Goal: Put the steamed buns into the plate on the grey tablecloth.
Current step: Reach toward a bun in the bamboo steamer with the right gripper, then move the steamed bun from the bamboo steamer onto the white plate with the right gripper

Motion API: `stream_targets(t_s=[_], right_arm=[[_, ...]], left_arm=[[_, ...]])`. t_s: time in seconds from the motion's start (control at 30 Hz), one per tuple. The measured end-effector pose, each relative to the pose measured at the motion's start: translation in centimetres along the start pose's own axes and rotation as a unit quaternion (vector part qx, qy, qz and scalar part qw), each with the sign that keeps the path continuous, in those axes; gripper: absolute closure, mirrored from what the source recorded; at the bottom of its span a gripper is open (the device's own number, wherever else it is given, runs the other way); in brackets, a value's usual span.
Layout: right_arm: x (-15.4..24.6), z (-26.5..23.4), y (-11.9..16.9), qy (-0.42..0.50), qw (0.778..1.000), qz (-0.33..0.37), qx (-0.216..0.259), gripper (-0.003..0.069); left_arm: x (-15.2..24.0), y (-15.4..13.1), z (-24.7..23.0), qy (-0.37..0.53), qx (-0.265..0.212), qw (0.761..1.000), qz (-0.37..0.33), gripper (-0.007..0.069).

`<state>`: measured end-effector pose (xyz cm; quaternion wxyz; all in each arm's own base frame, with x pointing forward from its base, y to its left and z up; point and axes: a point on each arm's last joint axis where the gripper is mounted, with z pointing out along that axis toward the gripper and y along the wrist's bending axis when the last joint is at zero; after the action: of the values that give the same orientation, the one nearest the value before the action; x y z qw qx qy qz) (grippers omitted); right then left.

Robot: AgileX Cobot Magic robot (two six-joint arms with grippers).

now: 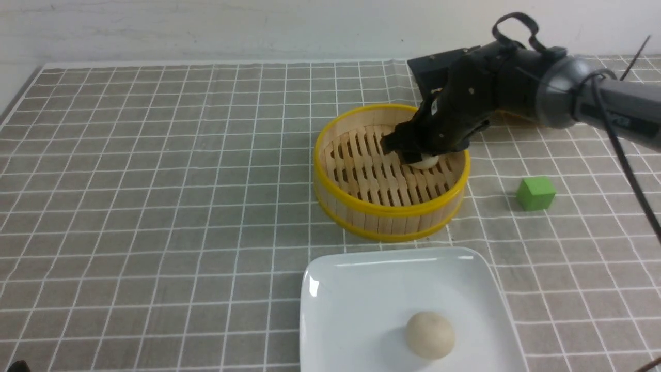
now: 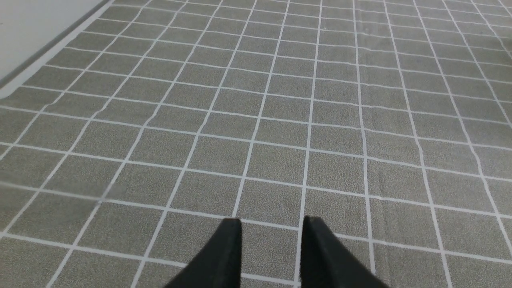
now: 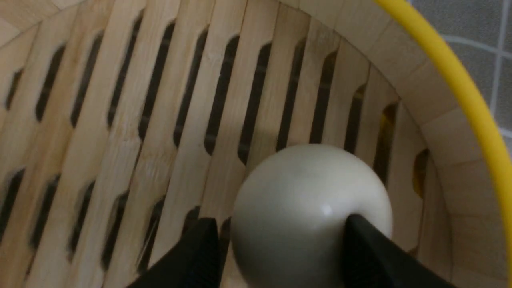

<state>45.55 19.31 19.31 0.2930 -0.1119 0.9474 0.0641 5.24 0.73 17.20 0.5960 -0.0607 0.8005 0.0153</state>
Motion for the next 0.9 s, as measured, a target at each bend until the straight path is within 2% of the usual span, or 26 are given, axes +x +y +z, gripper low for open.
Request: stream_targets(t_s=[0.1, 0.2, 0.27, 0.37, 0.43, 0.47, 0.53, 0.63, 0.73, 0.83, 0.9], right_arm=[[-0.4, 0.1, -0.1, -0.001, 1.0, -0.004, 0.003, 0.037], [-1.1, -1.6, -0.1, 0.005, 1.0, -0.022, 0.006, 0.057], [-1.7, -3.7, -0.1, 0.01, 0.999, -0.031, 0.005, 0.0629], [-2.8, -8.6, 0.0, 0.004, 0.999, -0.035, -0.001, 0.0628], [-3.4, -14.0, 0.1, -0.008, 0.999, -0.04, -0.014, 0.0628], [-3.3, -14.5, 0.1, -0.003, 0.999, -0.041, -0.016, 0.0628], [-2.8, -19.9, 0.4, 0.008, 0.998, -0.05, -0.044, 0.0627], [-1.8, -23.7, 1.1, 0.022, 0.994, -0.061, -0.089, 0.0627], [0.0, -24.0, 2.7, 0.051, 0.984, -0.075, -0.156, 0.0626], [3.4, -21.0, 4.7, 0.128, 0.967, -0.096, -0.197, 0.0626], [5.3, -19.6, 5.8, 0.166, 0.958, -0.107, -0.209, 0.0626]], left_arm=[[0.0, 0.0, 0.0, 0.0, 0.0, 1.0, 0.0, 0.0384], [0.0, 0.0, 0.0, 0.0, 0.0, 1.0, 0.0, 0.0384], [0.0, 0.0, 0.0, 0.0, 0.0, 1.0, 0.0, 0.0384], [0.0, 0.0, 0.0, 0.0, 0.0, 1.0, 0.0, 0.0384], [0.0, 0.0, 0.0, 0.0, 0.0, 1.0, 0.0, 0.0384], [0.0, 0.0, 0.0, 0.0, 0.0, 1.0, 0.0, 0.0384], [0.0, 0.0, 0.0, 0.0, 0.0, 1.0, 0.0, 0.0384], [0.0, 0.0, 0.0, 0.0, 0.0, 1.0, 0.0, 0.0384], [0.0, 0.0, 0.0, 0.0, 0.0, 1.0, 0.0, 0.0384], [0.0, 0.0, 0.0, 0.0, 0.0, 1.0, 0.0, 0.0384], [0.0, 0.0, 0.0, 0.0, 0.0, 1.0, 0.0, 0.0384]])
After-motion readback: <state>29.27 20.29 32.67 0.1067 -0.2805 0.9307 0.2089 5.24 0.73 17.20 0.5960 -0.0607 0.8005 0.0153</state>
